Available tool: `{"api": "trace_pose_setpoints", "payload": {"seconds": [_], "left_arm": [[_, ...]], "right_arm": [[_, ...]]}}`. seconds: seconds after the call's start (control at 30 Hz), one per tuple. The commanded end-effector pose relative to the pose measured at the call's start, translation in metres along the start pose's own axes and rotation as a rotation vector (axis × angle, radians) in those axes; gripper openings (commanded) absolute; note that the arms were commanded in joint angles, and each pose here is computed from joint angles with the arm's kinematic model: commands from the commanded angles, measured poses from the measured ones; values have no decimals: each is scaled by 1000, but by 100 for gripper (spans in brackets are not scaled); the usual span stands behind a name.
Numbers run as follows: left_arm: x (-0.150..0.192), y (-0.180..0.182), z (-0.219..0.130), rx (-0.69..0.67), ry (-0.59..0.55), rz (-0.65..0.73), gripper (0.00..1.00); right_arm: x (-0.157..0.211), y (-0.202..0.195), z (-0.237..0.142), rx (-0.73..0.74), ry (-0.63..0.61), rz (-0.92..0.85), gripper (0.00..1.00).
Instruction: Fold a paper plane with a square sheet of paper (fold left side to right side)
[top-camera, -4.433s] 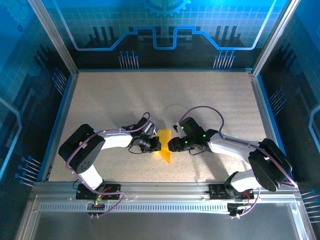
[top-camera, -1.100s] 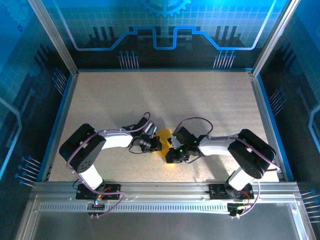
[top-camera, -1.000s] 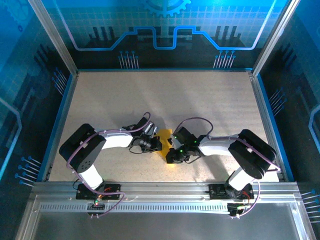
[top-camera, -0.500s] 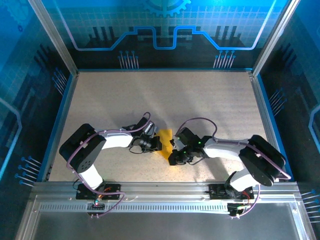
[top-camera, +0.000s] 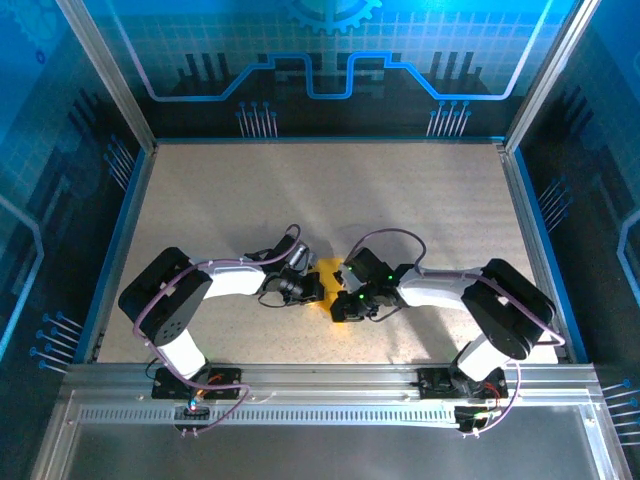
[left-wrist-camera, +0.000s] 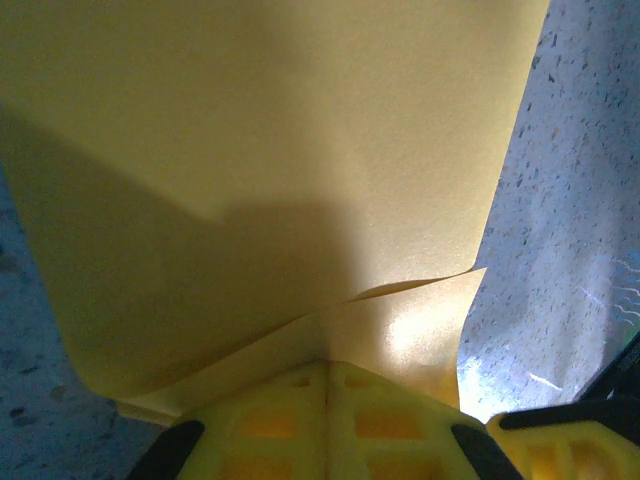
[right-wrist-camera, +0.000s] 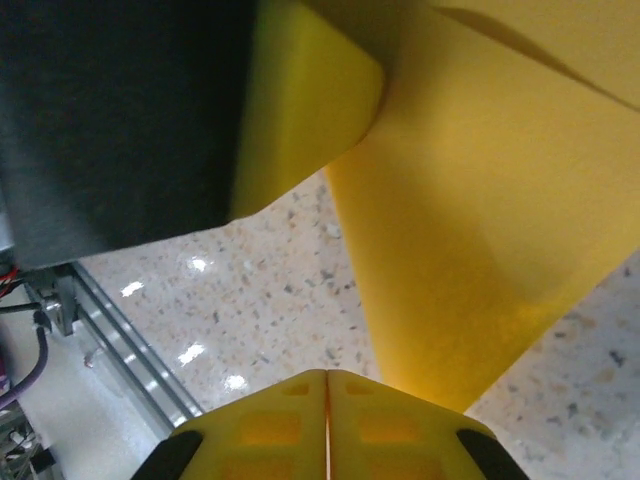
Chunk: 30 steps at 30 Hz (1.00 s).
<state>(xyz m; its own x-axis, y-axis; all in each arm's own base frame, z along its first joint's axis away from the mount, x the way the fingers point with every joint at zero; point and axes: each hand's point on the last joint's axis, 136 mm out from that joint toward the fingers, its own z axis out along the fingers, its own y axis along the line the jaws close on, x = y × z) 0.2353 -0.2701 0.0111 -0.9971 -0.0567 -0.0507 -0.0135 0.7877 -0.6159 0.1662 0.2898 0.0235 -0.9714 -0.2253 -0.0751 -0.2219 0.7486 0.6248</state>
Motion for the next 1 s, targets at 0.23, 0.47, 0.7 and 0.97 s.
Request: {"api": "trace_pose_setpoints", "payload": {"seconds": [0.23, 0.47, 0.7, 0.97], "left_arm": [[11, 36, 6, -126, 4, -51, 8], [-2, 9, -12, -51, -65, 3, 8], [-1, -6, -30, 21, -120, 46, 8], [15, -21, -26, 75, -94, 59, 8]], "right_arm": [[11, -34, 12, 96, 40, 53, 0], [28, -57, 20, 153, 73, 100, 0], [33, -67, 22, 177, 84, 108, 0], [34, -70, 24, 188, 87, 114, 0]]}}
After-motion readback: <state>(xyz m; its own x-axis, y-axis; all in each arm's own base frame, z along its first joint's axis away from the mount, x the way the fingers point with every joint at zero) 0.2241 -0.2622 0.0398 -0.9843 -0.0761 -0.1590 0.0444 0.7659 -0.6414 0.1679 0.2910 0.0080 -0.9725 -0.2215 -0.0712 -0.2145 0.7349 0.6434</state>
